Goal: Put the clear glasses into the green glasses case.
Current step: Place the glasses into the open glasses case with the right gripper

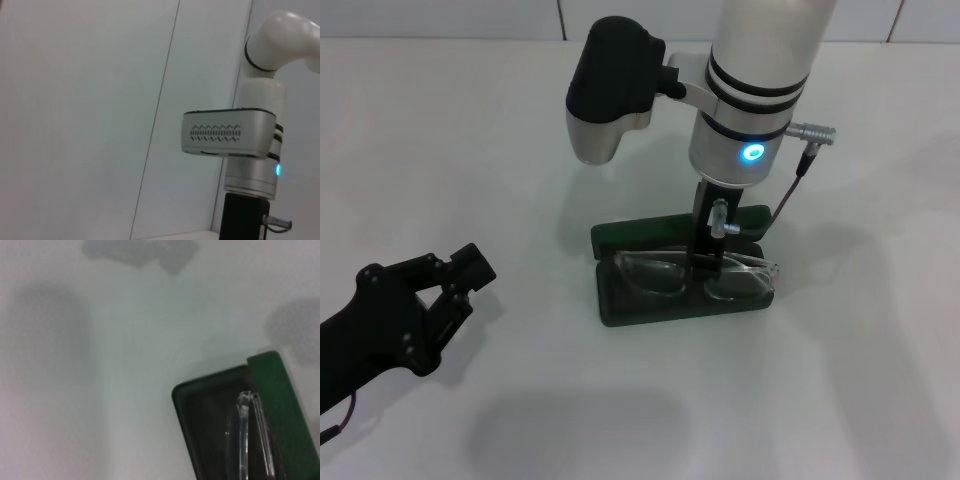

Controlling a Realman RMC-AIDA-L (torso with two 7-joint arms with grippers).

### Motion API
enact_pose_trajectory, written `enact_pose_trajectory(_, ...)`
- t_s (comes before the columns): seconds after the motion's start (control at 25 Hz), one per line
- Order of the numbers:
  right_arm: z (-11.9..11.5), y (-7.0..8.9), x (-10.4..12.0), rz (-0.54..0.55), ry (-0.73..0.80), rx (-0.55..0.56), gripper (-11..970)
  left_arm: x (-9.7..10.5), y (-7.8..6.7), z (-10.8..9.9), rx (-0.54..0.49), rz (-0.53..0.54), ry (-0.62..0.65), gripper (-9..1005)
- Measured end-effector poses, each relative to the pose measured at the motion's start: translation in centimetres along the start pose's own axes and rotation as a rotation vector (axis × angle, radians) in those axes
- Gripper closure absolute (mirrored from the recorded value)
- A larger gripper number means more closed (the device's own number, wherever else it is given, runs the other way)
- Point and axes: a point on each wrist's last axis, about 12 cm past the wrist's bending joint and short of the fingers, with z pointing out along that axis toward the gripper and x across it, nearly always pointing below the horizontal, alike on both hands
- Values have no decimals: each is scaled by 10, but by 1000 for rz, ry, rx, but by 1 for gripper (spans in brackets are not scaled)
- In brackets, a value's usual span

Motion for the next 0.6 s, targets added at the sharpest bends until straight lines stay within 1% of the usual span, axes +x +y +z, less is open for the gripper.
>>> enact_pose_trajectory(0.28, 7, 6, 12, -85, 39, 52, 892, 0, 0, -1, -3, 1, -1, 861)
enact_pose_trajectory(0.6, 6, 7, 14, -127, 41, 95, 893, -1, 1, 1, -2, 0, -3, 861)
